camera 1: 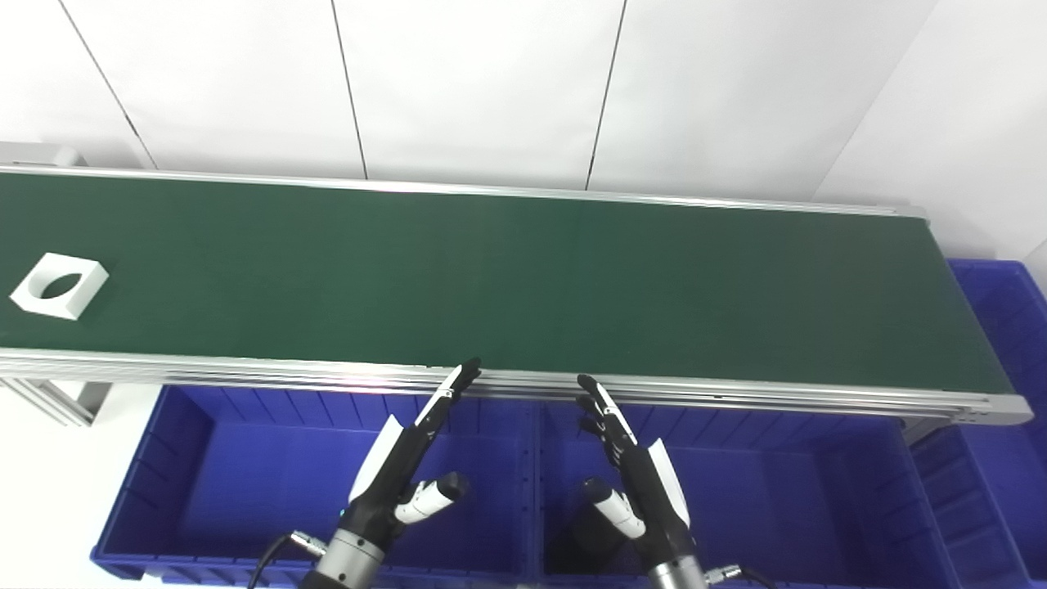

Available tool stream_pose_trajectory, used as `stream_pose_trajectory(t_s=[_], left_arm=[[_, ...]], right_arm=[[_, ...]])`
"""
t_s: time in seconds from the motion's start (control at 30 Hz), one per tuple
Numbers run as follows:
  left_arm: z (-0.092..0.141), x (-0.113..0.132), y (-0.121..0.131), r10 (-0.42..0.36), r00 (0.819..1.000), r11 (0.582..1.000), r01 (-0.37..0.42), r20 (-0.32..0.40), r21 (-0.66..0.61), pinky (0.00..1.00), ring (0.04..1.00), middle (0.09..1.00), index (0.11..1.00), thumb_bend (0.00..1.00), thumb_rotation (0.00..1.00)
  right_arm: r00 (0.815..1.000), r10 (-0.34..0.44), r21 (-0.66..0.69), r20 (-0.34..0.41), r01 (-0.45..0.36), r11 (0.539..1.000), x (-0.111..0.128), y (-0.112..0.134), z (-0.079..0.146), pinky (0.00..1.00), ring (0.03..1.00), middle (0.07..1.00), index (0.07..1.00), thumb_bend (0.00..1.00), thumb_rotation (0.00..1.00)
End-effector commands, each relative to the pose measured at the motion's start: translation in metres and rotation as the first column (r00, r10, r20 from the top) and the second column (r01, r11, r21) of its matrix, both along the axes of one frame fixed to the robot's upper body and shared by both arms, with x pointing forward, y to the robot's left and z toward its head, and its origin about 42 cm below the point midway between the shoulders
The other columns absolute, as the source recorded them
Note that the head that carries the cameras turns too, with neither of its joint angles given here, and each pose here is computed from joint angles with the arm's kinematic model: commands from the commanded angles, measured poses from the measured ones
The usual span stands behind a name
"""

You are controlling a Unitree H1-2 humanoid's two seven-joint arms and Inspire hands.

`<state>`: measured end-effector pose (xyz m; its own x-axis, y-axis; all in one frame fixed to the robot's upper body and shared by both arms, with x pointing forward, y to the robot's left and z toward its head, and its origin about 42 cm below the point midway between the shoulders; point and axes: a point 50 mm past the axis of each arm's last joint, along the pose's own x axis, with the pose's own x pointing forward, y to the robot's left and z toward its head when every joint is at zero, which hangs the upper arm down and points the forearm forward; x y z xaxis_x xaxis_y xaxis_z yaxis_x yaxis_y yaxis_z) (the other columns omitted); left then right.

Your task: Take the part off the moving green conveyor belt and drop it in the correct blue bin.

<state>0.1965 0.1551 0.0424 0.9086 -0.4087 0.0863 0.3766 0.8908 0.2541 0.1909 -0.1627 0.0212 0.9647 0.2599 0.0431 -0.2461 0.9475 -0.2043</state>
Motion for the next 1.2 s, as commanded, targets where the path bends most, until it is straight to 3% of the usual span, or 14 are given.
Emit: stream_pose_trajectory(t_s=[0.0, 0.73, 1.17], left_arm=[[0.013, 0.003, -0.004, 0.004, 0.997, 1.000, -0.003, 0.080, -0.016, 0.95, 0.973, 0.972, 0.966, 0.86, 1.00], [0.008, 0.002, -0.006, 0.011, 0.998, 1.000, -0.011, 0.065, -0.006, 0.96, 0.977, 0.973, 0.970, 0.88, 1.00], [-0.002, 0.000, -0.016, 0.009, 0.998, 1.000, -0.009, 0.055, 0.011, 0.89, 0.938, 0.946, 0.936, 0.91, 1.00]], right_arm=[[0.997, 0.009, 0.039, 0.081, -0.012, 0.999, 0.003, 0.001, 0.013, 0.87, 0.937, 0.980, 0.952, 0.92, 0.96], [0.996, 0.005, 0.034, 0.084, -0.007, 0.999, 0.000, 0.000, 0.014, 0.89, 0.952, 0.989, 0.962, 0.92, 0.97], [0.999, 0.004, 0.020, 0.048, -0.005, 1.000, -0.005, -0.012, 0.006, 0.88, 0.943, 0.986, 0.965, 0.93, 0.96]])
